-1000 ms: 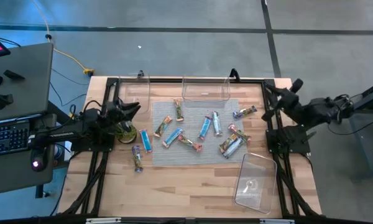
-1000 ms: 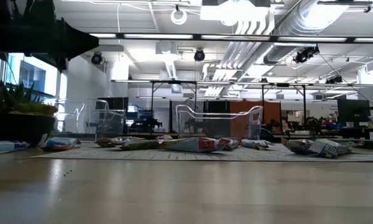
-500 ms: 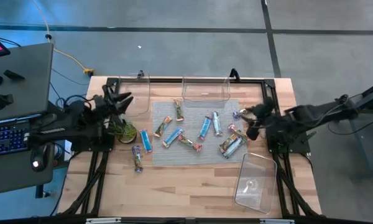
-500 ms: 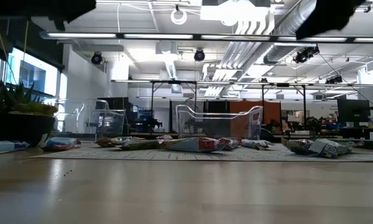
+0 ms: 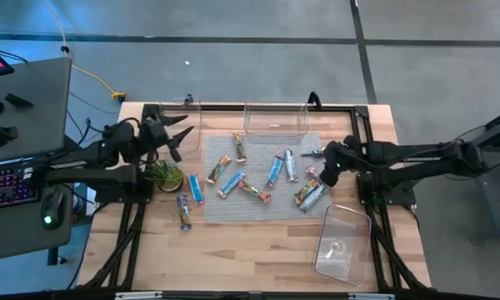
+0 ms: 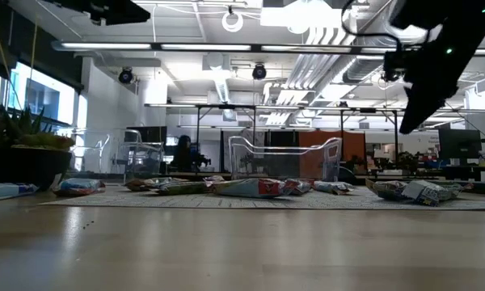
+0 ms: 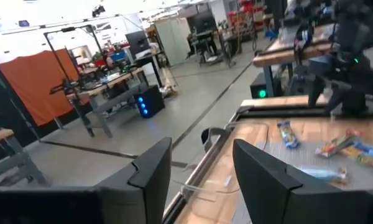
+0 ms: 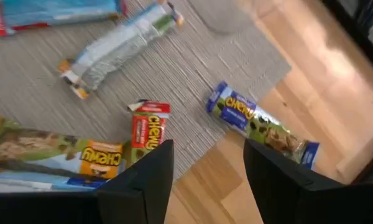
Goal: Pick and place Granola Bars by type
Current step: Put the blue granola bar into the right transparent bin
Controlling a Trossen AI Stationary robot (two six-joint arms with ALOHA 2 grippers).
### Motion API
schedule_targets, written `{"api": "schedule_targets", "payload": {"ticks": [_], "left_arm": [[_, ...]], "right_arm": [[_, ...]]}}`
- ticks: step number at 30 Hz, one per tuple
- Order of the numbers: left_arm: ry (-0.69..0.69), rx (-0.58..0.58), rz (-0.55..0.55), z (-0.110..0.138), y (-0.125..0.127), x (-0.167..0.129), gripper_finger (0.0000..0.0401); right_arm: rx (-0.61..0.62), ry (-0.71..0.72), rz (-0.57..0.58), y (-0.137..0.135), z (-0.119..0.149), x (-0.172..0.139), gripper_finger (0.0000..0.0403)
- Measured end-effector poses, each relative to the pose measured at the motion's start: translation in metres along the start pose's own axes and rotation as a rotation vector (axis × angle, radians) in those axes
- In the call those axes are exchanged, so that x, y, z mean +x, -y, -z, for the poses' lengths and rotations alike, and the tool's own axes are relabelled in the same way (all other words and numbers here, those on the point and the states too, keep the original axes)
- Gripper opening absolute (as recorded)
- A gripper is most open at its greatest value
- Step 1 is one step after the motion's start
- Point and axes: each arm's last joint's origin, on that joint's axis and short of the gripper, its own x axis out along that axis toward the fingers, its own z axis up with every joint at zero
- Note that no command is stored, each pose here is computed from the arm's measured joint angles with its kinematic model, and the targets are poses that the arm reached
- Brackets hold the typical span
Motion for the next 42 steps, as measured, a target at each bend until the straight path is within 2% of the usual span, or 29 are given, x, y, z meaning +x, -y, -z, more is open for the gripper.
{"api": "schedule_targets", "payload": {"ticks": [2,8,14,17,20,26,33,37,42], "left_arm": [[-0.017,0.009,0.005,0.001,0.002,0.004,0.0168],[-0.068,0.029,0.021,0.007,0.008,0.015,0.0168],[-0.096,0.040,0.029,0.010,0.012,0.021,0.0168],[-0.098,0.041,0.030,0.010,0.012,0.021,0.0168],[-0.098,0.041,0.030,0.010,0.012,0.021,0.0168],[-0.103,0.043,0.045,0.011,0.013,0.021,0.0168],[-0.096,0.042,0.070,0.011,0.014,0.021,0.0168],[-0.096,0.042,0.070,0.011,0.014,0.021,0.0168],[-0.096,0.042,0.070,0.011,0.014,0.021,0.0168]], "right_arm": [[0.023,-0.049,-0.013,0.006,-0.004,0.007,0.0179],[0.168,-0.172,0.066,0.030,-0.013,0.032,0.0179],[0.411,-0.223,0.242,0.058,-0.018,0.054,0.0179],[0.559,-0.224,0.246,0.070,-0.021,0.063,0.0179],[0.651,-0.212,0.250,0.079,-0.024,0.071,0.0179],[0.715,-0.275,0.289,0.093,-0.021,0.087,0.0172],[0.757,-0.326,0.229,0.097,-0.015,0.109,0.0145],[0.748,-0.332,0.256,0.098,-0.013,0.112,0.0138],[0.707,-0.319,0.229,0.098,-0.014,0.110,0.0135]]}}
